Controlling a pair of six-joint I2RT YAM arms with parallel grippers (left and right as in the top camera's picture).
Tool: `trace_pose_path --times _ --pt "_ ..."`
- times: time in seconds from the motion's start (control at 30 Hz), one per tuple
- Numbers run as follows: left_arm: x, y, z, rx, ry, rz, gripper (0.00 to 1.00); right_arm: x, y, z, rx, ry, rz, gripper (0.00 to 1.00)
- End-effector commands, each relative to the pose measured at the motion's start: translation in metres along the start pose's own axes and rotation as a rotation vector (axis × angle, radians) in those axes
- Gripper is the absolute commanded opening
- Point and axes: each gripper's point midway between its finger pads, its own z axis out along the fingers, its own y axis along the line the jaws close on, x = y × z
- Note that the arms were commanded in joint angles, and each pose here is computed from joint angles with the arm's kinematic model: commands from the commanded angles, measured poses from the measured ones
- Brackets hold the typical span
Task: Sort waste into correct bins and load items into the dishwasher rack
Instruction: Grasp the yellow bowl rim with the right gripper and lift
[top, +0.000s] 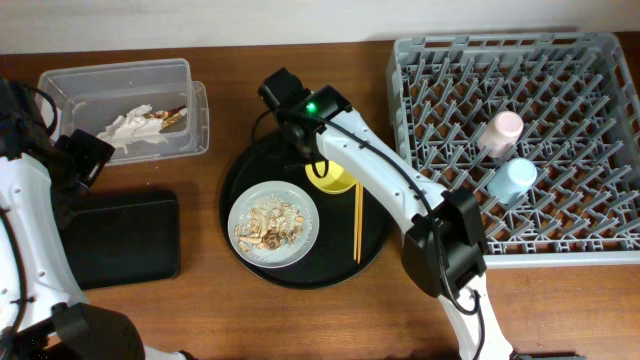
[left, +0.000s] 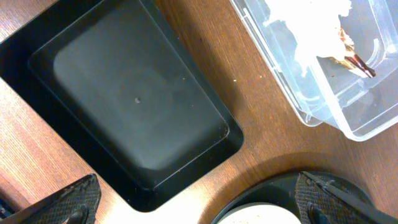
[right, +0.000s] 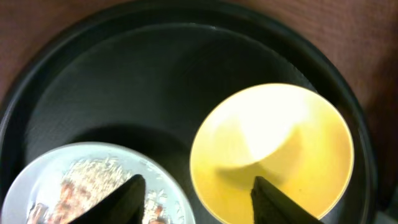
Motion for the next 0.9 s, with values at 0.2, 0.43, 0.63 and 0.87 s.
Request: trace_pose_path --times 0.2,0.43,0.63,0.87 --pt "-0.003 0.002 -0.007 0.007 -0.023 -0.016 0.99 0.020 -0.002 0.038 0.003 0.051 0.089 0.49" --pt "-0.003 0.002 -0.007 0.007 -0.023 -0.016 0.99 0.021 0.003 0.049 0.002 0.049 0.084 0.49" --pt "-0.003 0.002 -0.007 0.007 -0.023 -0.016 0.99 0.028 0.002 0.068 0.019 0.078 0.091 0.50" --pt "-0.003 0.002 -0.007 0.007 -0.023 -0.016 0.99 0.028 0.007 0.067 -0.010 0.089 0.100 0.20"
